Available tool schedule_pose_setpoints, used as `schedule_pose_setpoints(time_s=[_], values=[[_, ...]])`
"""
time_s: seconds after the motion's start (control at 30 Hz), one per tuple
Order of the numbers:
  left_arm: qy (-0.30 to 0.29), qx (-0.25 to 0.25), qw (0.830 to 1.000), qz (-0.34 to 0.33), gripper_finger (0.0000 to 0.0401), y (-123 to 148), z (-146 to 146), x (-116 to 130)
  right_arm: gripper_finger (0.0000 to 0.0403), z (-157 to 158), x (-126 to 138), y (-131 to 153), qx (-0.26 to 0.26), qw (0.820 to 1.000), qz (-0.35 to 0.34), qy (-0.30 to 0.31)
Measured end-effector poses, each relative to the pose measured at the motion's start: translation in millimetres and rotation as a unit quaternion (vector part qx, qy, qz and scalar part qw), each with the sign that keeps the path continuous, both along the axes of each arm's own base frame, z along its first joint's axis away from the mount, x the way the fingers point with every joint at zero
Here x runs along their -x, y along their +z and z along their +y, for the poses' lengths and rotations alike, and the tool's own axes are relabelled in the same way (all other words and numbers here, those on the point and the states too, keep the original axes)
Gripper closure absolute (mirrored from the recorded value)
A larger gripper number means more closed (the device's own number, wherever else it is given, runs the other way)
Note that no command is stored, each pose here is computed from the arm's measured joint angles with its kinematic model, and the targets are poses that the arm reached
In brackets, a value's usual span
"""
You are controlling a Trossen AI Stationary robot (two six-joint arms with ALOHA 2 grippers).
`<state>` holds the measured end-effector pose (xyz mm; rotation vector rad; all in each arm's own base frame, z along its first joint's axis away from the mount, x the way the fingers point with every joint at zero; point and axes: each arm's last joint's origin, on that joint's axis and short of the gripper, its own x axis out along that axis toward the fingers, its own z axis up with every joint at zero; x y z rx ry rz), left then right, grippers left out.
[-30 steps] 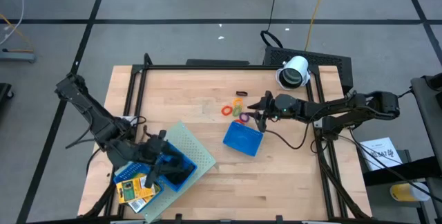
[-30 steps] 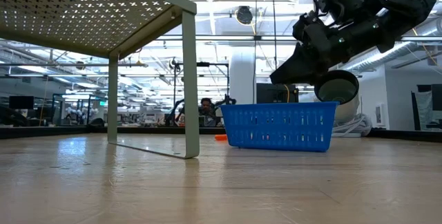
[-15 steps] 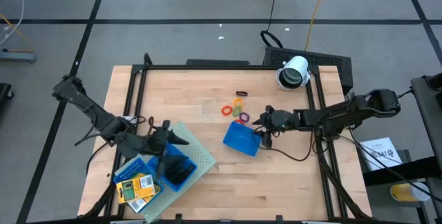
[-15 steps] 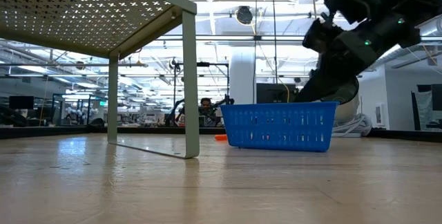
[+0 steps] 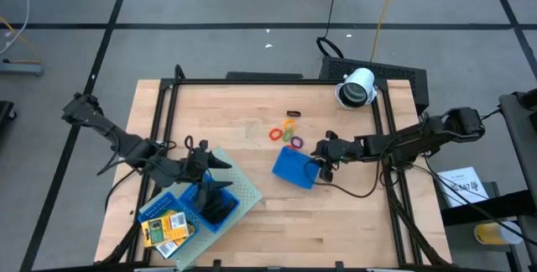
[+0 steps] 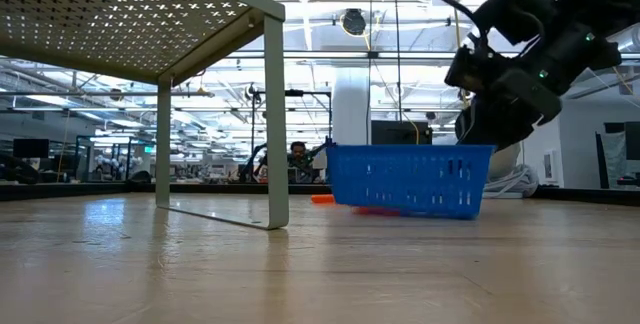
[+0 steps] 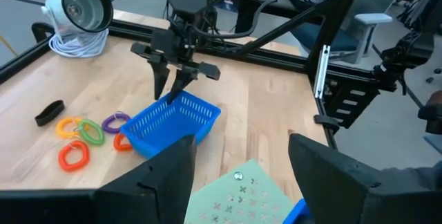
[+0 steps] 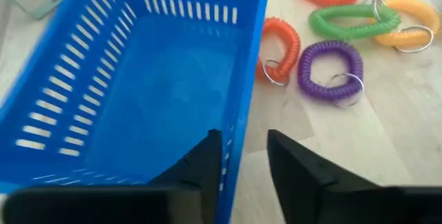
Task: Pick & Place Office Desk Supplies
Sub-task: Put the blue basket on the shelf
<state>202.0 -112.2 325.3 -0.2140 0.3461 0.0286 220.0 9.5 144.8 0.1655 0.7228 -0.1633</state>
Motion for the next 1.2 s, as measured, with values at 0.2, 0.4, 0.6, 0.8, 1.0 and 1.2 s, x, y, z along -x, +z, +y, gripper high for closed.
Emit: schedule_pose_setpoints(time_s=[0.2,0.4,0.6,0.8,1.0,1.2], values=[[0.0,0.0,1.0,0.0,0.016,0,0,0,0.0381,1,0,0,-0.01,1.0,0.002,0.017],[-0.001,-0.001,1.0,0.001,0.016,0,0,0,0.0393,2,-2,7,-0.018,0.999,-0.03,0.028],[-0.001,-0.004,1.0,0.0,0.016,0,0,0,0.0397,2,-1,33,-0.014,0.992,-0.12,0.034],[0.023,-0.017,0.999,-0.014,0.016,1,1,-3,0.0399,-1,-1,64,0.025,0.968,-0.248,0.006],[0.129,0.016,0.99,-0.059,0.016,7,17,-15,0.0399,-4,-4,80,0.064,0.945,-0.321,0.0],[0.172,0.085,0.978,-0.084,0.016,1,41,-47,0.04,-6,-14,83,0.087,0.945,-0.314,-0.018]])
